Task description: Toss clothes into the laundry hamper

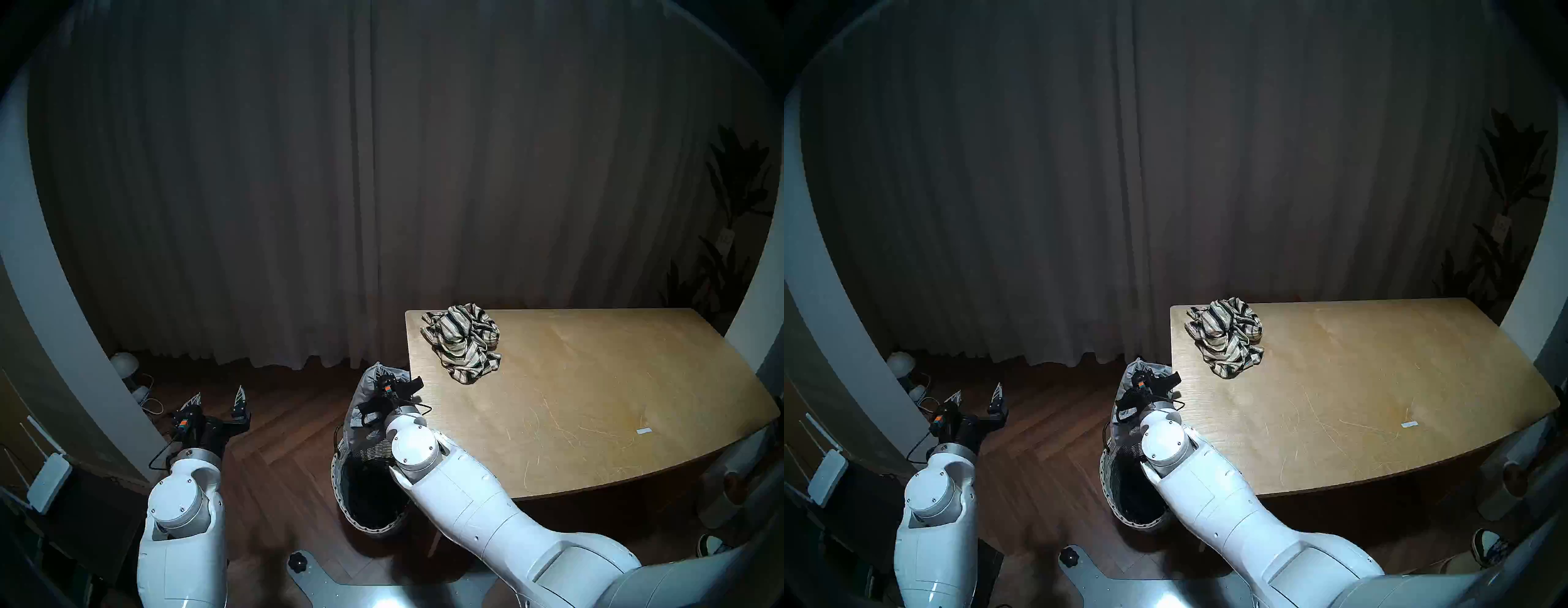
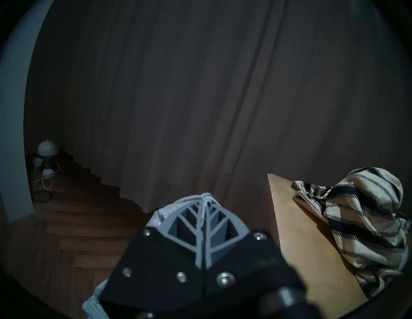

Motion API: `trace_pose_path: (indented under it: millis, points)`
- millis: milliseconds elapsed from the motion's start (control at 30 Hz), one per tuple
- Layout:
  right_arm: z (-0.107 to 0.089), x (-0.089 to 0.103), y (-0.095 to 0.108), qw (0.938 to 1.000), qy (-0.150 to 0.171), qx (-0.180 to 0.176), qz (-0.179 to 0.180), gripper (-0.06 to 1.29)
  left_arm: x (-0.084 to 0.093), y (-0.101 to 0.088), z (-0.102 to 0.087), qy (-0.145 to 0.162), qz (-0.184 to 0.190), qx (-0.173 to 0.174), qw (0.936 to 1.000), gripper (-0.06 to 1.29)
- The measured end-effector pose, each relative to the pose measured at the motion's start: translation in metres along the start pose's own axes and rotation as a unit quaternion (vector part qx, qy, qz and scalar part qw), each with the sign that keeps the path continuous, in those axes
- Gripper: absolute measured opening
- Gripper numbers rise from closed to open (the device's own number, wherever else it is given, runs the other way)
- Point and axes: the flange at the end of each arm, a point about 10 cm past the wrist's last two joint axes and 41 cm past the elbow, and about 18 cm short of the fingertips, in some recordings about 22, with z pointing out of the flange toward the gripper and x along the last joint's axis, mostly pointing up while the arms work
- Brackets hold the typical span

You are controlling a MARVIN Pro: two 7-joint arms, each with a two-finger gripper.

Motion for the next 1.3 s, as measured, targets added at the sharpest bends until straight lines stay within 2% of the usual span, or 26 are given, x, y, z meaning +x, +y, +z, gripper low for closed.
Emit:
trace_pose_path:
  millis: [600,1133,1167,1200,1233,1300]
  points:
    - [0.004,0.007,-0.02,0.9995,0.019,0.017,-0.019,-0.01,0.006,-0.01,-0.001,0.013,-0.003,0.012,0.9998,1.26]
    - [0.006,-0.004,-0.035,0.999,0.01,0.013,-0.041,-0.01,0.002,-0.021,-0.014,0.012,-0.008,0.015,0.9998,1.26]
    - [0.006,-0.004,-0.035,0.999,0.012,0.013,-0.042,0.38,0.002,-0.022,-0.014,0.012,-0.009,0.015,0.9998,1.26]
    - [0.006,-0.003,-0.035,0.9989,0.013,0.012,-0.043,0.99,0.002,-0.022,-0.015,0.013,-0.01,0.015,0.9998,1.26]
    - [0.006,-0.003,-0.034,0.9989,0.015,0.012,-0.043,1.22,0.002,-0.022,-0.015,0.014,-0.01,0.015,0.9997,1.26]
    - [0.007,0.001,-0.034,0.9988,0.02,0.011,-0.043,1.25,0.002,-0.023,-0.015,0.015,-0.012,0.015,0.9997,1.26]
